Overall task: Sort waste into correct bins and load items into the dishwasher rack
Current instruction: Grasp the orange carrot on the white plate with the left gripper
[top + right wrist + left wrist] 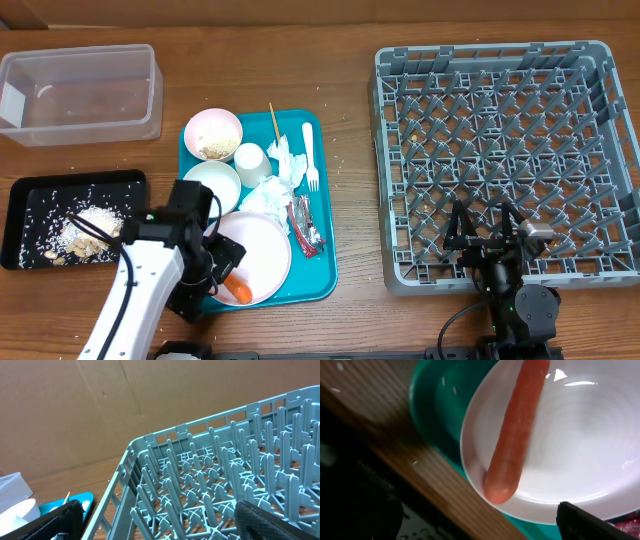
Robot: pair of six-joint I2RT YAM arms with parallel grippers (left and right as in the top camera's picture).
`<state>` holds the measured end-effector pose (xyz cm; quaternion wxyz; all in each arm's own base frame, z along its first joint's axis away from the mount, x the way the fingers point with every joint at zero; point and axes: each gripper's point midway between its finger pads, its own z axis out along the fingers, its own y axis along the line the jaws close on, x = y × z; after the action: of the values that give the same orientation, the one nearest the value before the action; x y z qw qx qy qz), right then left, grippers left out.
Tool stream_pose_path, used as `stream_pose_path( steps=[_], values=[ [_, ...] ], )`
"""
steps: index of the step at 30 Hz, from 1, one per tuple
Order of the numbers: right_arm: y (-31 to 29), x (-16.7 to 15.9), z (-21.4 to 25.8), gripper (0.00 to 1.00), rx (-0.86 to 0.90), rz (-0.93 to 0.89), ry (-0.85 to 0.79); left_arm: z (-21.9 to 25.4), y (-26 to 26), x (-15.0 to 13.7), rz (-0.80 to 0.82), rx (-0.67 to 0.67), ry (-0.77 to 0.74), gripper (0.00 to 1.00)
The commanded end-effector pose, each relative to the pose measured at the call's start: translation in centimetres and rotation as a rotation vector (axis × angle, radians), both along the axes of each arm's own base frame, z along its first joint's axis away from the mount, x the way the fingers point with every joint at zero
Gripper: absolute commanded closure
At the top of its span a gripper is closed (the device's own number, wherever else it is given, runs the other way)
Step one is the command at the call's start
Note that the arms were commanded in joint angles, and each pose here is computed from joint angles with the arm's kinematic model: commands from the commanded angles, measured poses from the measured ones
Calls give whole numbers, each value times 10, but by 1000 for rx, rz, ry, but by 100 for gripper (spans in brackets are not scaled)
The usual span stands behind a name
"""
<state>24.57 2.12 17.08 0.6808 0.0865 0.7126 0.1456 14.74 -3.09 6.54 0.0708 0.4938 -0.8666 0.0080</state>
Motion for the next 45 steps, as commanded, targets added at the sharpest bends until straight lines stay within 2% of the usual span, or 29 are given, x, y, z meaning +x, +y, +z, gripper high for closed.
stream_pose_path(
  steps=[1,7,14,20,28,32,38,45],
  values=[
    [-4,0,-1,0,-3,-19,-9,-17,-12,-6,48,-61,0,0],
    [-4,0,-1,0,-3,-19,-9,-44,-17,5,47,-94,-79,0],
    [-4,0,-1,0,-3,-19,-9,-52,-18,17,45,-101,-126,0],
    [-4,0,-1,0,-3,-19,-9,-51,-22,17,32,-127,-129,0],
    [-4,0,-1,0,-3,-19,-9,-35,-23,1,9,-130,-39,0],
    [-4,0,-1,0,-3,-19,-9,-17,-20,8,-24,-111,-48,0],
    [-4,0,-1,0,-3,-19,-9,-6,-11,37,-65,-53,-154,0],
    [-4,0,-1,0,-3,-19,-9,-24,-11,31,-64,-50,-105,0]
  ],
)
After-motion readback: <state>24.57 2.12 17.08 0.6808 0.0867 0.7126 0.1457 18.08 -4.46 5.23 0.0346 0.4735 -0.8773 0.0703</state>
